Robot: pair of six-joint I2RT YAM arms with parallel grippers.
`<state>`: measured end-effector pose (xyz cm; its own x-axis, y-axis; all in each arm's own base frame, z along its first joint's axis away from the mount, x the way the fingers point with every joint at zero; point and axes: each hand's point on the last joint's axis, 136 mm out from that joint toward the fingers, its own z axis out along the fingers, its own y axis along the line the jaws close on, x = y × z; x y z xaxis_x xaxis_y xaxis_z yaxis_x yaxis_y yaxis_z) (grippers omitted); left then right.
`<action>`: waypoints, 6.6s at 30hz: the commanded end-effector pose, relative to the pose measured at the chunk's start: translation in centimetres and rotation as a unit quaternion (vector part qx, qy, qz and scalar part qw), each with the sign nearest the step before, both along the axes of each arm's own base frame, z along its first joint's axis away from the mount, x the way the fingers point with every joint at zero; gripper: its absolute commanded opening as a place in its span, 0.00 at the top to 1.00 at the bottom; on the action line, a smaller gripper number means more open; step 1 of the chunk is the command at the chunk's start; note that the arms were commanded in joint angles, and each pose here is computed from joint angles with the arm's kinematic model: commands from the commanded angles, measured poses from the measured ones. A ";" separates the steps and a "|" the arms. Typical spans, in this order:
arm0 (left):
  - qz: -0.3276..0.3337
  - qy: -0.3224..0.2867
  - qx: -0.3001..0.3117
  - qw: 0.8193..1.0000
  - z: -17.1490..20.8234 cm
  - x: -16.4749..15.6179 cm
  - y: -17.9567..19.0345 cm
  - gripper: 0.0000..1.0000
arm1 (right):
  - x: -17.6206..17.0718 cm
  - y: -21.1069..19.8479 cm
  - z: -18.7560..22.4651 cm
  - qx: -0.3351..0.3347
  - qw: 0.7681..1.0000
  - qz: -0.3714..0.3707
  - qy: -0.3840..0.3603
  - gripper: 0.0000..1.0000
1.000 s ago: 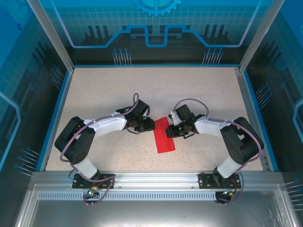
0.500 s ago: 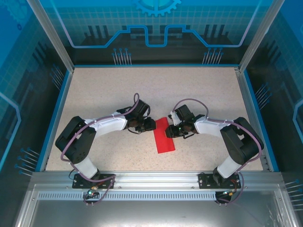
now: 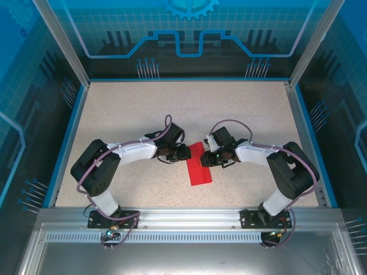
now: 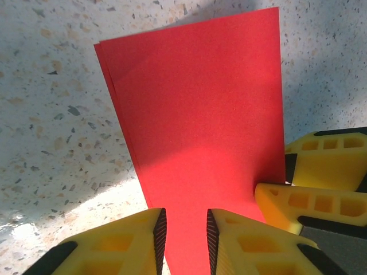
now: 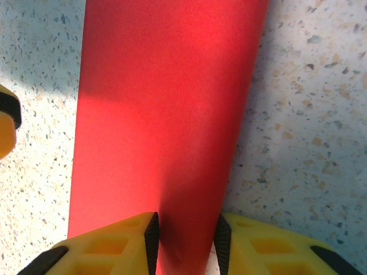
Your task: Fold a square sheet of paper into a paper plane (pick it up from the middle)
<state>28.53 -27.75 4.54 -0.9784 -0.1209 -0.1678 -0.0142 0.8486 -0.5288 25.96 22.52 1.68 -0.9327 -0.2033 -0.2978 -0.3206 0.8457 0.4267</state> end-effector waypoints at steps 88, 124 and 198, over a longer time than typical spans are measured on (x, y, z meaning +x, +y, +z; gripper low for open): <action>-0.023 0.056 0.078 0.995 -6.4 -2.2 0.7 0.82 | -1.0 1.4 2.2 0.025 1.000 0.010 0.011 0.77; -0.032 0.056 0.092 0.994 -6.9 -1.8 0.6 0.82 | 1.4 1.2 2.8 0.047 0.999 0.000 -0.012 0.81; -0.065 0.058 0.148 0.985 -7.4 -2.7 2.6 0.82 | 10.6 -3.8 -2.2 0.027 0.990 -0.140 0.002 0.86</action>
